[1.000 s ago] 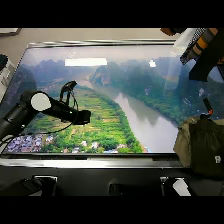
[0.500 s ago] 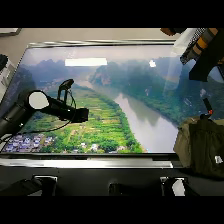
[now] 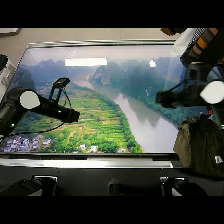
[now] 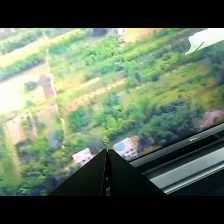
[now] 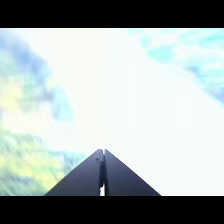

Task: Fold the clothes and pants, and hang the long-sleeved shirts on hangers.

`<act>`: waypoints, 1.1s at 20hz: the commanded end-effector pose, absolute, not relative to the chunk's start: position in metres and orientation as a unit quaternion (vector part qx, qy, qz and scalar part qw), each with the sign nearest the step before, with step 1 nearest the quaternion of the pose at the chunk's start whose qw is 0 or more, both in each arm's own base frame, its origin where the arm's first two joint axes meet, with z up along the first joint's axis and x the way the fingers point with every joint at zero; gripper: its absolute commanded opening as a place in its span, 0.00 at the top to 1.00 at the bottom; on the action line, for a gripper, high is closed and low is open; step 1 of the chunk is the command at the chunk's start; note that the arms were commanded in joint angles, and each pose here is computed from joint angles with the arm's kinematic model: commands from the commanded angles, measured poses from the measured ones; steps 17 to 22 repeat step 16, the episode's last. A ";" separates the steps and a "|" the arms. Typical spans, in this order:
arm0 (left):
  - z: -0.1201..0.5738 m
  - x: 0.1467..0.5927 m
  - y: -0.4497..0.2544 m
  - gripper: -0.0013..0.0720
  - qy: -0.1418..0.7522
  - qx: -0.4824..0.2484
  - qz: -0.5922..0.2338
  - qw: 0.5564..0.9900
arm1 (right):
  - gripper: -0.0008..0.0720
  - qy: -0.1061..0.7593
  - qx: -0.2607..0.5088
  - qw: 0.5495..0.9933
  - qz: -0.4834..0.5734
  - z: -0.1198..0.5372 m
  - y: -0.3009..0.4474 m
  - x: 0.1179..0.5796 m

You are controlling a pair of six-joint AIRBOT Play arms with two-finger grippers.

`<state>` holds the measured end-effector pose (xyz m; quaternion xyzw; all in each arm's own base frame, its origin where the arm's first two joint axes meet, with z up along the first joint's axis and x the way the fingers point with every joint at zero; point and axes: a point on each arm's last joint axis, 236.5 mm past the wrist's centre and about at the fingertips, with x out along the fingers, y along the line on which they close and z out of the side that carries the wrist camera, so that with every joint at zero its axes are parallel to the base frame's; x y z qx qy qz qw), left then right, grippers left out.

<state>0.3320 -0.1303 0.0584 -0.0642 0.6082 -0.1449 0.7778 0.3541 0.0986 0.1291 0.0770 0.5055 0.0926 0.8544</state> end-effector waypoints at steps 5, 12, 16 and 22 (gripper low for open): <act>0.056 0.319 -0.117 0.96 0.626 -0.029 -0.139 0.767 | 0.94 0.522 -0.019 0.844 0.121 0.109 0.138 0.345; 0.055 0.319 -0.117 0.96 0.626 -0.029 -0.139 0.767 | 0.94 0.521 -0.018 0.845 0.121 0.109 0.138 0.346; 0.055 0.319 -0.117 0.96 0.626 -0.029 -0.139 0.767 | 0.94 0.521 -0.018 0.845 0.121 0.109 0.138 0.346; 0.055 0.319 -0.117 0.96 0.626 -0.029 -0.139 0.767 | 0.94 0.521 -0.018 0.845 0.121 0.109 0.138 0.346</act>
